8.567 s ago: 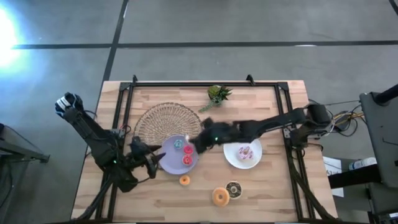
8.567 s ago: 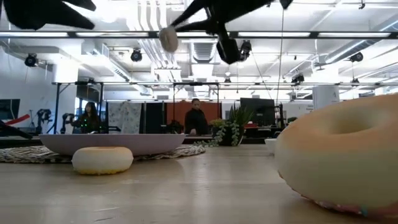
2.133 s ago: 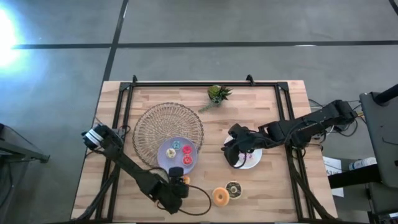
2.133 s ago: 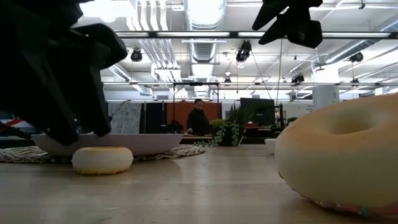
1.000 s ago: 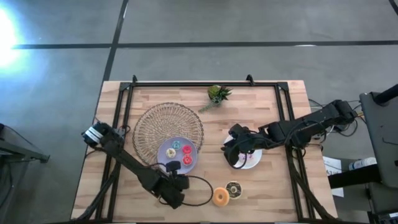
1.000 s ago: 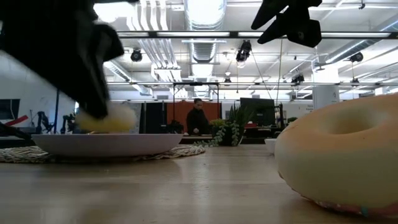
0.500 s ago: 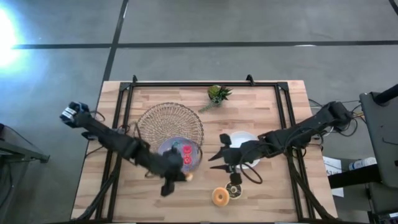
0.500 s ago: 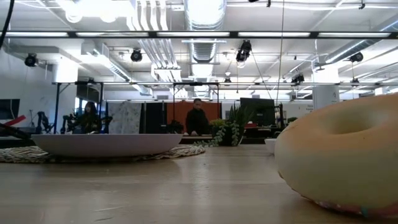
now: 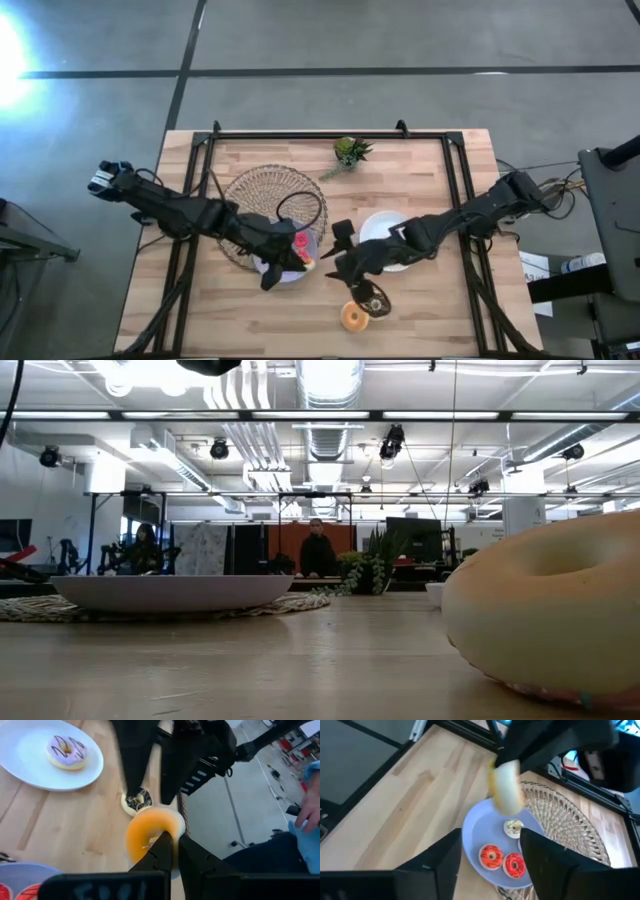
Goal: Pick & Place donuts
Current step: Put the small yellow donut on the purple plate
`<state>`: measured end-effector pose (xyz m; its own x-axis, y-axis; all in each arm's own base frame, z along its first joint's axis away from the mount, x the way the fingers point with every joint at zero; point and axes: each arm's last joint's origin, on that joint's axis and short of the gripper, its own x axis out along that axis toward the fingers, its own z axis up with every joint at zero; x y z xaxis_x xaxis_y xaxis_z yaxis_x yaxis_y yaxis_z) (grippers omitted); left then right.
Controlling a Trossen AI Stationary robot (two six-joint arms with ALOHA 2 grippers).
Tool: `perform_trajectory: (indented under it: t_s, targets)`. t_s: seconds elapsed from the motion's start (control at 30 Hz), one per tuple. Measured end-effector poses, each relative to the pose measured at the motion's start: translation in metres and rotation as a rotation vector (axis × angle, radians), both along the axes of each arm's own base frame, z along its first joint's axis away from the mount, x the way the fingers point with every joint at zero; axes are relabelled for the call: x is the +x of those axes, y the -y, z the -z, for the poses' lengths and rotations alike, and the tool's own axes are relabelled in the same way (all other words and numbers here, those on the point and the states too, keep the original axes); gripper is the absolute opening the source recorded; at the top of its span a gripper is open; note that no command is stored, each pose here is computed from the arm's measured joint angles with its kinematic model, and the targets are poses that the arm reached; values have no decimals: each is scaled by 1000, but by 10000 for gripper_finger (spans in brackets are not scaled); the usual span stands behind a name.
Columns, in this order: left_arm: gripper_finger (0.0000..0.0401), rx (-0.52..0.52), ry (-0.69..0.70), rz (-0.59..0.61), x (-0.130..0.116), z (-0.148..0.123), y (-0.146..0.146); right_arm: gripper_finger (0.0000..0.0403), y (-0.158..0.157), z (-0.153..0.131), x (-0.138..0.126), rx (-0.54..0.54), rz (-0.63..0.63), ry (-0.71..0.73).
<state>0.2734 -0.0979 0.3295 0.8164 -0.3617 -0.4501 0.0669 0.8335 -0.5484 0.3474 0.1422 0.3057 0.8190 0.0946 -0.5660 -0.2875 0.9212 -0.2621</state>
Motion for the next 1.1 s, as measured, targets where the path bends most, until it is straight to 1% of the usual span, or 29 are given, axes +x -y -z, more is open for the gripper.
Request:
perform_trajectory:
  t_s: [0.13,0.2,0.4,0.73,0.93,1.1]
  targets:
    - [0,-9,-15,10,0,3,0,221,-4,1,12,-18,45,5]
    - [0,-10,-21,9,0,5,0,230,-6,-1,15,-40,28,9]
    - [0,-8,-37,11,-1,11,0,232,-9,0,25,-58,21,11]
    - [0,-1,-12,20,0,11,0,201,-6,2,30,-45,38,11]
    - [0,3,-20,20,2,13,0,164,-1,1,33,-31,46,21]
    - [0,24,-17,27,4,15,-1,124,0,3,34,2,3,2]
